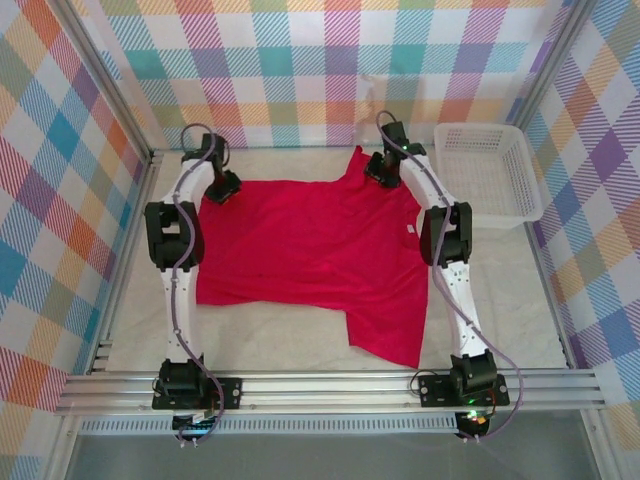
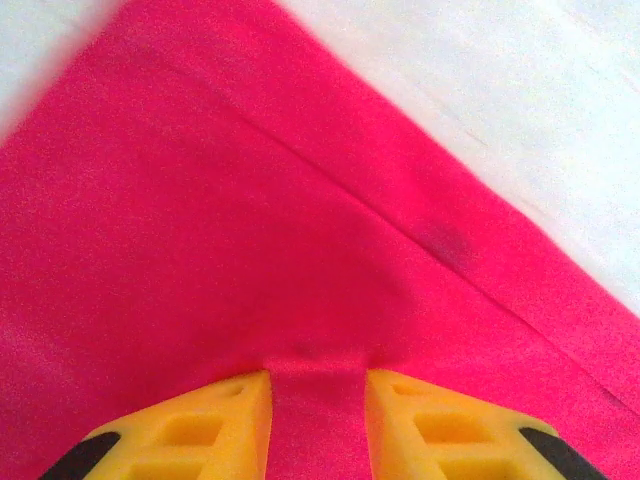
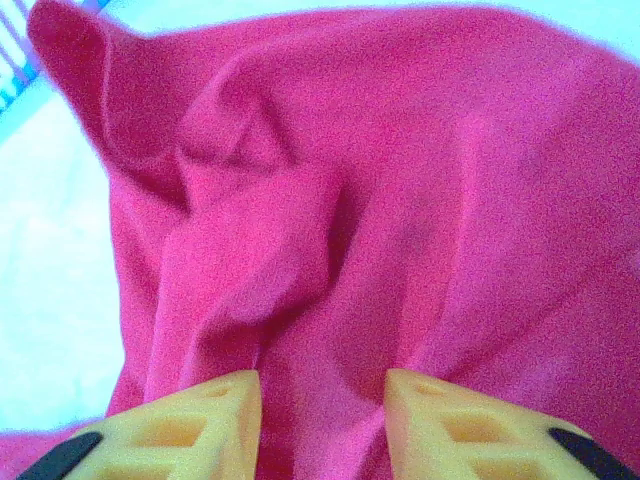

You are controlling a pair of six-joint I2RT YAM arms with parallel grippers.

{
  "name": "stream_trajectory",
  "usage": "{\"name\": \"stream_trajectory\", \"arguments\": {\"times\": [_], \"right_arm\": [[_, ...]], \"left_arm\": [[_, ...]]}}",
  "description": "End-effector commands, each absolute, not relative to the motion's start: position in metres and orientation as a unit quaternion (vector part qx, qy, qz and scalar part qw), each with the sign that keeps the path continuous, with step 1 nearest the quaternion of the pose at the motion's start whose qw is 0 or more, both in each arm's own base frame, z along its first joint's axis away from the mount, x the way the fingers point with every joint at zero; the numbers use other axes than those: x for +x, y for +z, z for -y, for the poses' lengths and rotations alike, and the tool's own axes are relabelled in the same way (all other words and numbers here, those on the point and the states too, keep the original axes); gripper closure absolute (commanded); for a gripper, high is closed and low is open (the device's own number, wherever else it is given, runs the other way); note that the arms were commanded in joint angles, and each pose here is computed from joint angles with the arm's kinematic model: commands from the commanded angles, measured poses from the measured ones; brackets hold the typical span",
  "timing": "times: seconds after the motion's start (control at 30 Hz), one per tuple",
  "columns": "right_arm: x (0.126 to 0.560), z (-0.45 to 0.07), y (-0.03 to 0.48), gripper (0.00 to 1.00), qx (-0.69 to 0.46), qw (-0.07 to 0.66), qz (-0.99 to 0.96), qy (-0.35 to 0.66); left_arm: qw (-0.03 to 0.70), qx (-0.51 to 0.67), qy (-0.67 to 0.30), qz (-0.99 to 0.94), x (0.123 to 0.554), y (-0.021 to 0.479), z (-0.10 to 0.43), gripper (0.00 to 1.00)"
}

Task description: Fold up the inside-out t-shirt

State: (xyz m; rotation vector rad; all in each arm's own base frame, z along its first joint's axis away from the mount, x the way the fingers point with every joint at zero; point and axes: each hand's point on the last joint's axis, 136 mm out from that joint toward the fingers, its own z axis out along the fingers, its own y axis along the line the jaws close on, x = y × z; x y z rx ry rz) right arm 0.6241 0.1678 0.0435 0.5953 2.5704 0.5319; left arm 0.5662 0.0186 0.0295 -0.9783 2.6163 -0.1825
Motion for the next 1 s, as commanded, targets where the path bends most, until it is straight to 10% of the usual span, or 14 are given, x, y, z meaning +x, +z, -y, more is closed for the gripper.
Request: {"name": "stream_trajectory", "arguments": {"times": [0.0, 0.6, 0.97], "right_arm": [[0.605, -0.134, -0.01, 0.65, 0.292, 0.135, -0.931, 0.175], [0.595, -0.198, 0.128, 0.63, 0.143, 0.228, -0.929, 0.254], [0.6, -0.254, 0.091, 0.64, 0.142, 0.211, -0.915, 0.313]], "left_arm": [[0.123, -0.41, -0.037, -0.903, 0.544, -0.007, -0.075, 0.7], [0.21, -0.283, -0.049, -0.935, 0.55, 0.109, 0.001, 0.66], [0.136, -0.254, -0.127, -0.949, 0.493, 0.063, 0.072, 0.7]]}}
